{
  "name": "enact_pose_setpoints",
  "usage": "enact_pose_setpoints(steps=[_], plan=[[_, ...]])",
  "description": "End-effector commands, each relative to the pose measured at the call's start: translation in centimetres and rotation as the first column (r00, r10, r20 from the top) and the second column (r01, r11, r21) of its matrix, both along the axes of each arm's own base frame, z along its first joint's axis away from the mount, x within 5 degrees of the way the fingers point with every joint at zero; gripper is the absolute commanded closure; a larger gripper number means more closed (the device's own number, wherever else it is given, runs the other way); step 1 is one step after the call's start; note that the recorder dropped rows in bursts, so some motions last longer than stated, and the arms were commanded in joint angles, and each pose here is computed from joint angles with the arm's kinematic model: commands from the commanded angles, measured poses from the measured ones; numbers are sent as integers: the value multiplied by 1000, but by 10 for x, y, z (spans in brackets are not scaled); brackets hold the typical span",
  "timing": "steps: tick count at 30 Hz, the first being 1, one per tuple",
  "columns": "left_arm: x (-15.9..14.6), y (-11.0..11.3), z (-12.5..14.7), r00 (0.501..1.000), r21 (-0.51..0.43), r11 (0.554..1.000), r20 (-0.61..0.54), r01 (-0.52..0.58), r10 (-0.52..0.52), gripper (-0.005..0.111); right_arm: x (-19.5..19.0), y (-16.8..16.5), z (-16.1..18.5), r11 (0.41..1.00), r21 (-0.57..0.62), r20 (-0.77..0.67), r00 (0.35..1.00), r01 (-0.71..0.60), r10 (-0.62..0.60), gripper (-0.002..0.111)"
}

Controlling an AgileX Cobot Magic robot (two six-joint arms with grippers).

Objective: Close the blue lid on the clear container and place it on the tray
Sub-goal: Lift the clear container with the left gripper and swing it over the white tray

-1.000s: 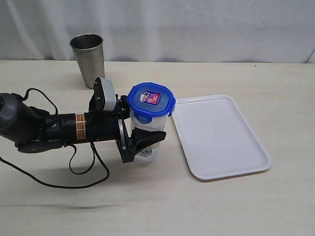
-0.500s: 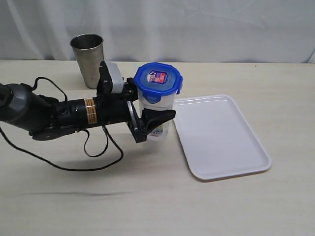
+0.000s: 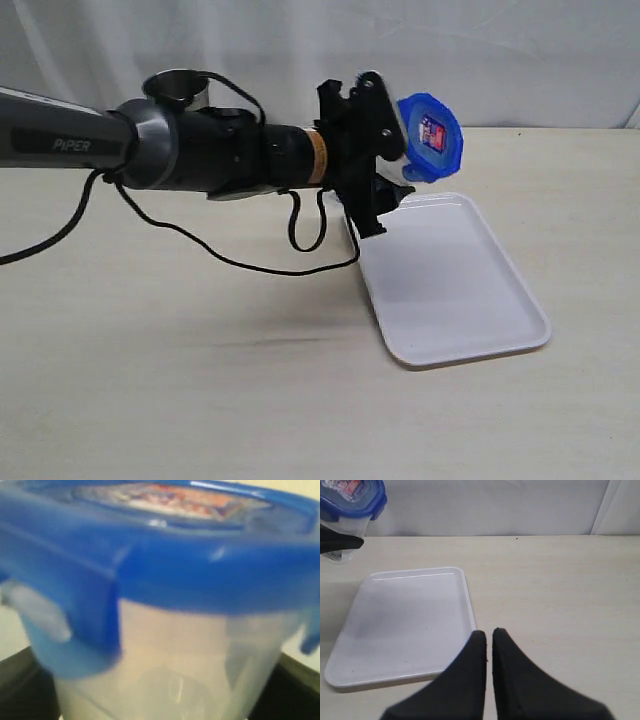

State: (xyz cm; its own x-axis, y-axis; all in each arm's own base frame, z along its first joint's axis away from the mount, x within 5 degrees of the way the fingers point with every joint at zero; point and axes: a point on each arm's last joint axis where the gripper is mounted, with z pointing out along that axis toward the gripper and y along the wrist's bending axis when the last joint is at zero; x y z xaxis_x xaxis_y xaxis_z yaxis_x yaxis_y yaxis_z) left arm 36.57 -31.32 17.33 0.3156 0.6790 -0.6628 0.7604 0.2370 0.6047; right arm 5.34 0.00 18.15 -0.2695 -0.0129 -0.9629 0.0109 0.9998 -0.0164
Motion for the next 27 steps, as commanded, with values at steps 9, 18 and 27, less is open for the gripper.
enact_pose_setpoints(steps=[9,18,27], plan=[[-25,-5,1,913,838,539,280,-81,-298,107,0,0,1,1000,5,15,1000,5,-5,104],[-45,-24,6,860,885,448,325,-129,-393,107,0,0,1,1000,5,15,1000,5,-5,104],[-50,-31,6,847,876,470,326,-104,-420,107,0,0,1,1000,5,15,1000,5,-5,104]])
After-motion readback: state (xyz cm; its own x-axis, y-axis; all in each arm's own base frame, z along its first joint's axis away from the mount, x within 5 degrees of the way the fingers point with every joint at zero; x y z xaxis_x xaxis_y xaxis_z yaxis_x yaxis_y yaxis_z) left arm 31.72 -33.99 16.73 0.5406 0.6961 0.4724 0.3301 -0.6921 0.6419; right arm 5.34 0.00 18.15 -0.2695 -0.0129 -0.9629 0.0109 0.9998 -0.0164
